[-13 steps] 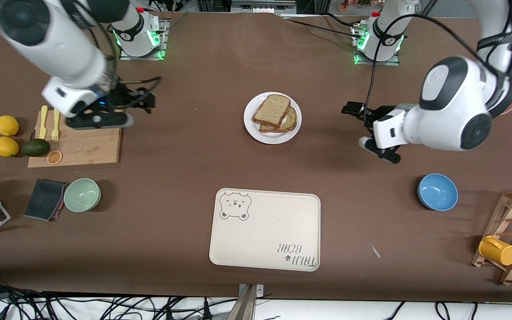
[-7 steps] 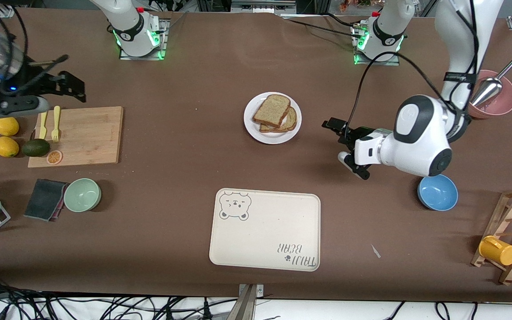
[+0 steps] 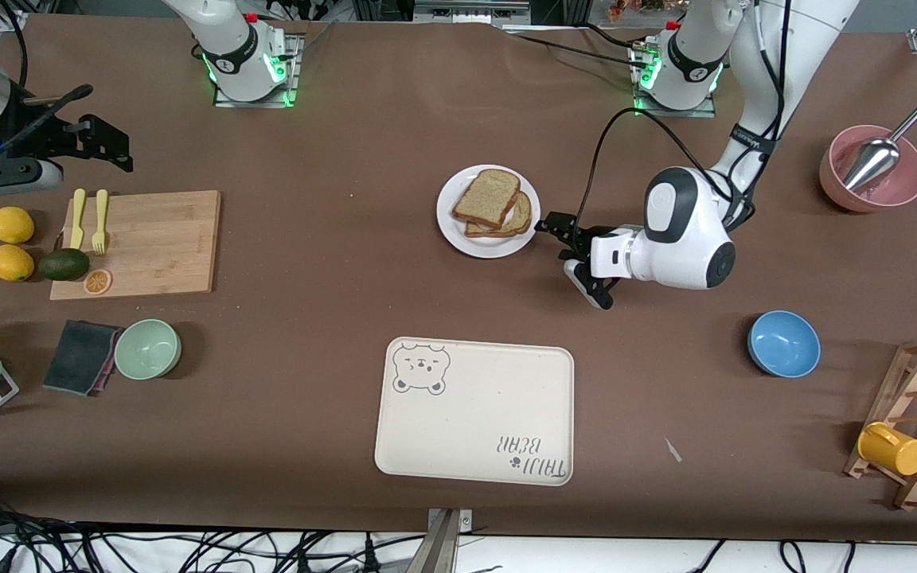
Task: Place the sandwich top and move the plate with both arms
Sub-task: 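Grasp the rim of the white plate with the left gripper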
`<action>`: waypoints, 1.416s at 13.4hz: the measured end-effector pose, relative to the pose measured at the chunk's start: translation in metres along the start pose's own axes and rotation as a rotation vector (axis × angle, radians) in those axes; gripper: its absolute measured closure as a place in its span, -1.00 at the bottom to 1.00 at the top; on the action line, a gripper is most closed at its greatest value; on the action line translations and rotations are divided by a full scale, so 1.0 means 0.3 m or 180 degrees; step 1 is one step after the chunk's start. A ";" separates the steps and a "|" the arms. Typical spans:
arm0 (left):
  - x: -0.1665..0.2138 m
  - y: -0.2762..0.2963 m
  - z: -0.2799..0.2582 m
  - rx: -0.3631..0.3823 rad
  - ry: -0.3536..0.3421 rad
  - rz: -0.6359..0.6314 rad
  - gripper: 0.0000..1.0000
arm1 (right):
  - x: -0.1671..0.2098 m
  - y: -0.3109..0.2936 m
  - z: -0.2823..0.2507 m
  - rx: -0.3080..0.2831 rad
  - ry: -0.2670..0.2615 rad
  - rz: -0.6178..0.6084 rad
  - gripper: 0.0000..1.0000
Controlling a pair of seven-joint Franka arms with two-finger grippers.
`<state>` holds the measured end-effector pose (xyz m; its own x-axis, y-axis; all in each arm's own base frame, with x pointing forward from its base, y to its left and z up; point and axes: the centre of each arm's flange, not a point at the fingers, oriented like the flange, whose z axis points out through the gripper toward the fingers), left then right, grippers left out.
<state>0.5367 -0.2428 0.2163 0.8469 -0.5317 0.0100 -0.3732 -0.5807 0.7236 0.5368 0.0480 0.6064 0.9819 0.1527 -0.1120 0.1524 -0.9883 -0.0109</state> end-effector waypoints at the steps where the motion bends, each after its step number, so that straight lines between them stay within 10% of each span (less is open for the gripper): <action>1: -0.001 -0.027 0.025 -0.0003 0.0067 0.0064 -0.76 | 0.000 0.000 0.001 0.0000 -0.0001 0.0001 -1.00; 11: -0.056 -0.138 0.311 -0.0526 0.0559 0.0255 -0.13 | 0.015 0.005 -0.003 -0.0042 0.0082 0.0003 -1.00; 14: -0.063 -0.148 0.329 -0.0548 0.0559 0.0257 0.44 | 0.015 0.009 -0.002 -0.0042 0.0079 0.0011 -1.00; 19: -0.076 -0.142 0.357 -0.0650 0.0640 0.0117 0.59 | 0.013 0.029 -0.002 -0.0039 0.0078 0.0045 -1.00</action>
<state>0.4926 -0.2720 0.1113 0.8999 -0.4054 0.1606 -0.3382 -0.4164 0.8440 0.5420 0.0400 0.6065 0.9864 0.1390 -0.0877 0.1398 -0.9902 0.0028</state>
